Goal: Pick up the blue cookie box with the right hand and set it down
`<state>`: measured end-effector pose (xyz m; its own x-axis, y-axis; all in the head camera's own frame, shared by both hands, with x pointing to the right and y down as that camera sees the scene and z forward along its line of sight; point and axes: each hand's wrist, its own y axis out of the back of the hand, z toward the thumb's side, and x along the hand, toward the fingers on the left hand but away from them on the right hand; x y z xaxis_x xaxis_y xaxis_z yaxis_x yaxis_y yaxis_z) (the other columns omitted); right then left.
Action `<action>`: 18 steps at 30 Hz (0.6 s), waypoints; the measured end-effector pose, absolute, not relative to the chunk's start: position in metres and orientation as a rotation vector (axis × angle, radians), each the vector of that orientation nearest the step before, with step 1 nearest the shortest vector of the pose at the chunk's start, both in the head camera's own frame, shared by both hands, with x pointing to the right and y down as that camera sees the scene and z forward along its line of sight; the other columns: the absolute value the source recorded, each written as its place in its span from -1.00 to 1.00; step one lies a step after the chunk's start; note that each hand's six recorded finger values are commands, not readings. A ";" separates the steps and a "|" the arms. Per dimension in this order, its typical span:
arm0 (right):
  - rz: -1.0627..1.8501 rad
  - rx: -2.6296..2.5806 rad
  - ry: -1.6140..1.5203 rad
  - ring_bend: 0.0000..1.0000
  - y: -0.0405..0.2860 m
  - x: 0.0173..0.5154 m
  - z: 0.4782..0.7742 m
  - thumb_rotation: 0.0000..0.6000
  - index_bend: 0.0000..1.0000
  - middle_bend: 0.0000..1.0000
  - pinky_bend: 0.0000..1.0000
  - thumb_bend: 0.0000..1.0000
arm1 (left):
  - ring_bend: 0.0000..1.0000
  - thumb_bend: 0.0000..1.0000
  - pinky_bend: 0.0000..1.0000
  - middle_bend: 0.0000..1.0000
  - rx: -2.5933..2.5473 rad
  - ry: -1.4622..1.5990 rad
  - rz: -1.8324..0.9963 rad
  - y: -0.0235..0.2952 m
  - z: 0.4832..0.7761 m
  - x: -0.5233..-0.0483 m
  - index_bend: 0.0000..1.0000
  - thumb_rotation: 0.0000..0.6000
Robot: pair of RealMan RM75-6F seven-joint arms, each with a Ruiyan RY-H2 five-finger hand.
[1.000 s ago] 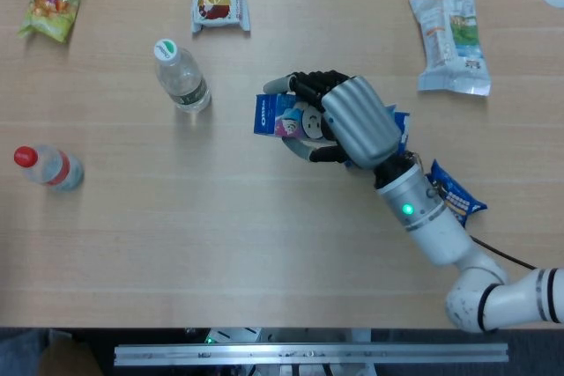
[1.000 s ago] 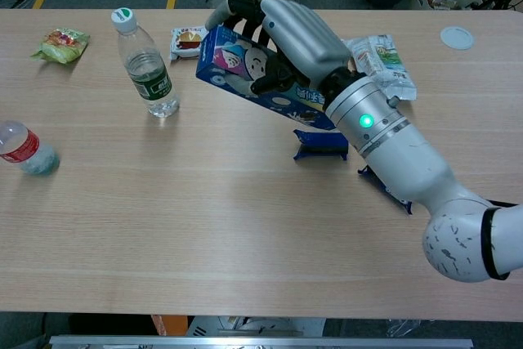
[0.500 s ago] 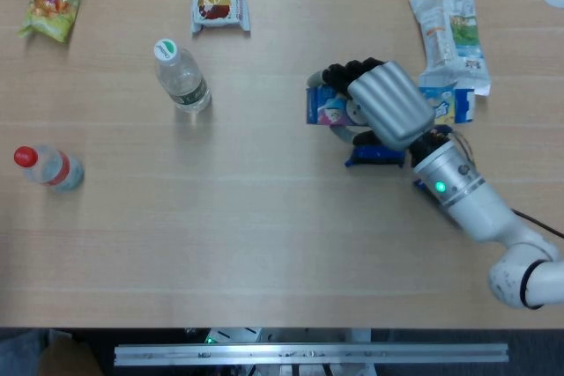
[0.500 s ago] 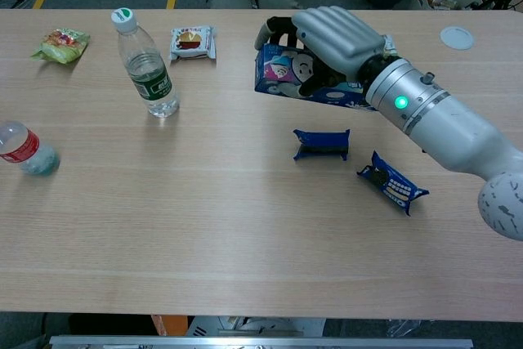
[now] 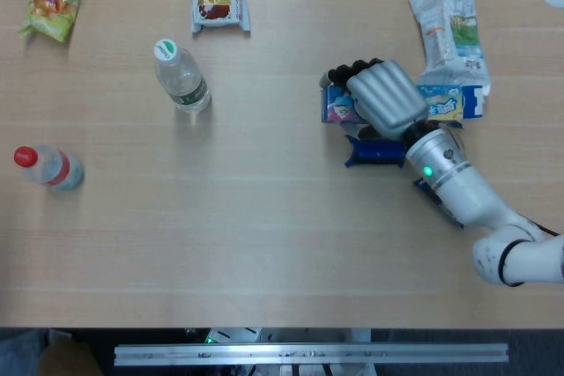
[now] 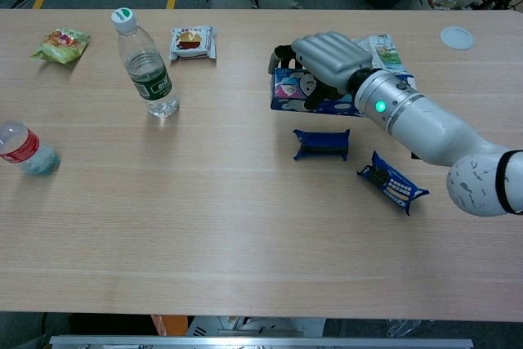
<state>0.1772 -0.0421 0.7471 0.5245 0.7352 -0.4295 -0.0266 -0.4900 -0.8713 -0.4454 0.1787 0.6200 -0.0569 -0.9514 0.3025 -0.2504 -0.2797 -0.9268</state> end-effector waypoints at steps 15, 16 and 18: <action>1.114 -1.910 -0.577 -0.69 -0.033 0.183 0.736 1.00 -0.87 -0.71 -0.49 -0.55 | -0.80 -0.47 -0.85 -0.74 -1.568 1.307 -1.368 0.176 0.618 -0.446 -0.67 1.00; 1.112 -1.908 -0.587 -0.69 -0.033 0.187 0.732 1.00 -0.87 -0.71 -0.49 -0.55 | -0.80 -0.47 -0.85 -0.73 -1.566 1.308 -1.366 0.175 0.617 -0.447 -0.67 1.00; 1.108 -1.896 -0.621 -0.69 -0.033 0.199 0.721 1.00 -0.87 -0.70 -0.49 -0.55 | -0.80 -0.47 -0.85 -0.73 -1.561 1.311 -1.358 0.173 0.616 -0.447 -0.67 1.00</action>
